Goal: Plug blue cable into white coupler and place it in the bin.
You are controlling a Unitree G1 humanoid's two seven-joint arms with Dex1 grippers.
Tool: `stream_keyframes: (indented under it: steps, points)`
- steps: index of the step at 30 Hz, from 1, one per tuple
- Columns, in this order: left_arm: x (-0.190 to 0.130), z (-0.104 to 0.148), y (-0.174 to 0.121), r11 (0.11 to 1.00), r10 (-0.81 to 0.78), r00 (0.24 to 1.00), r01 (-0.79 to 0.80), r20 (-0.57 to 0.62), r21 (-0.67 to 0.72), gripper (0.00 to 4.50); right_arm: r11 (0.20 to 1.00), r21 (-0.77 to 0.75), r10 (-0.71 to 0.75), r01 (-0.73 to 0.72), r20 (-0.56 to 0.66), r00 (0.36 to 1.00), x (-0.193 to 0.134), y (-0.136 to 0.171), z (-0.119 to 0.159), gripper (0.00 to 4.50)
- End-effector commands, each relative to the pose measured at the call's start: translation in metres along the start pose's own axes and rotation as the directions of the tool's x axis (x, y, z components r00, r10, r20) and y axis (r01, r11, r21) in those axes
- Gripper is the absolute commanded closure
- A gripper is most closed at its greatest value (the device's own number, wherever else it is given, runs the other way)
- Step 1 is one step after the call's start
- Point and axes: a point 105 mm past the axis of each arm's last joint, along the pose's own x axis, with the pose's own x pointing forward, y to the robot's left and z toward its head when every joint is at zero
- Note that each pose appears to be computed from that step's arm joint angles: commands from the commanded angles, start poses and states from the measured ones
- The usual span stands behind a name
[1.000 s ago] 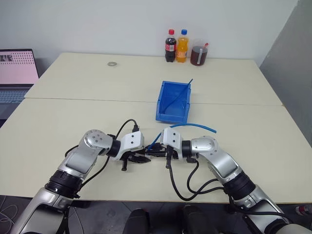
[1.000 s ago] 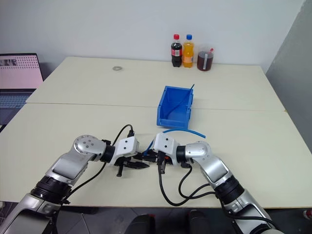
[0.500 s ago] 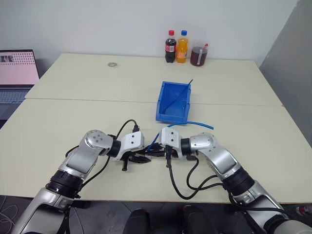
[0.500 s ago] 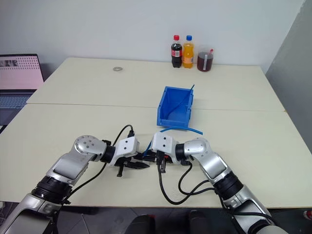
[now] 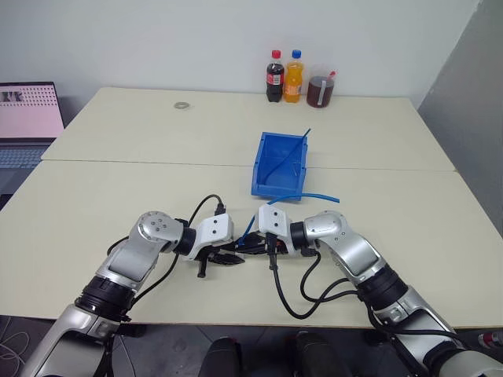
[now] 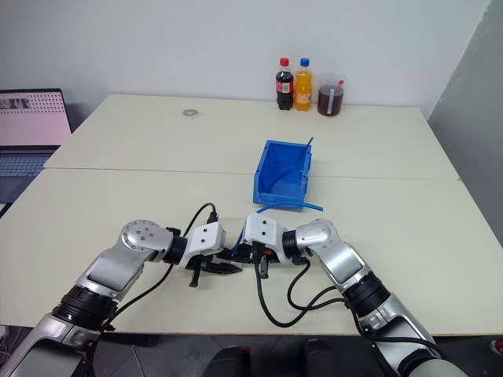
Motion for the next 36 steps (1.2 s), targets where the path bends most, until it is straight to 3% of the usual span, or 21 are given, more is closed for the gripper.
stream_keyframes:
  steps: [1, 13, 18, 20, 26, 29, 33, 36]
  points:
    - [0.002, -0.003, -0.003, 1.0, 0.002, 1.0, -0.002, -0.02, -0.007, 3.72, 0.985, 0.057, 0.165, -0.16, -0.076, 0.983, 0.019, 0.032, -0.023, 4.33]
    - [0.003, -0.005, -0.008, 1.0, -0.001, 1.0, 0.0, -0.02, -0.027, 3.72, 0.978, 0.049, 0.205, -0.201, -0.115, 0.972, 0.028, 0.043, -0.03, 4.34]
    - [0.0, -0.014, -0.006, 0.998, 0.044, 0.998, -0.046, -0.045, -0.031, 3.72, 0.995, 0.009, 0.099, -0.099, -0.078, 0.992, 0.02, 0.023, -0.022, 4.34]
    - [-0.001, -0.017, -0.005, 0.997, 0.068, 0.997, -0.069, -0.048, -0.029, 3.01, 0.998, 0.002, 0.064, -0.064, -0.061, 0.996, 0.014, 0.016, -0.018, 4.34]
    - [-0.013, -0.02, -0.005, 0.987, 0.153, 0.988, -0.153, -0.018, -0.037, 1.88, 1.0, -0.003, -0.014, 0.014, -0.024, 1.0, 0.002, 0.005, -0.01, 4.34]
    - [-0.031, -0.03, -0.008, 0.975, 0.215, 0.976, -0.217, -0.044, -0.042, 1.19, 0.999, 0.012, -0.047, 0.047, 0.016, 0.999, -0.003, 0.003, 0.0, 4.34]
    - [-0.047, -0.027, -0.009, 0.961, 0.264, 0.964, -0.264, -0.014, -0.076, 0.21, 0.996, 0.039, -0.081, 0.078, 0.062, 0.995, -0.01, 0.0, 0.012, 4.34]
    - [-0.065, -0.006, -0.004, 0.939, 0.326, 0.942, -0.314, 0.075, -0.138, 0.0, 0.987, 0.081, -0.151, 0.142, 0.119, 0.981, -0.027, -0.011, 0.027, 4.34]
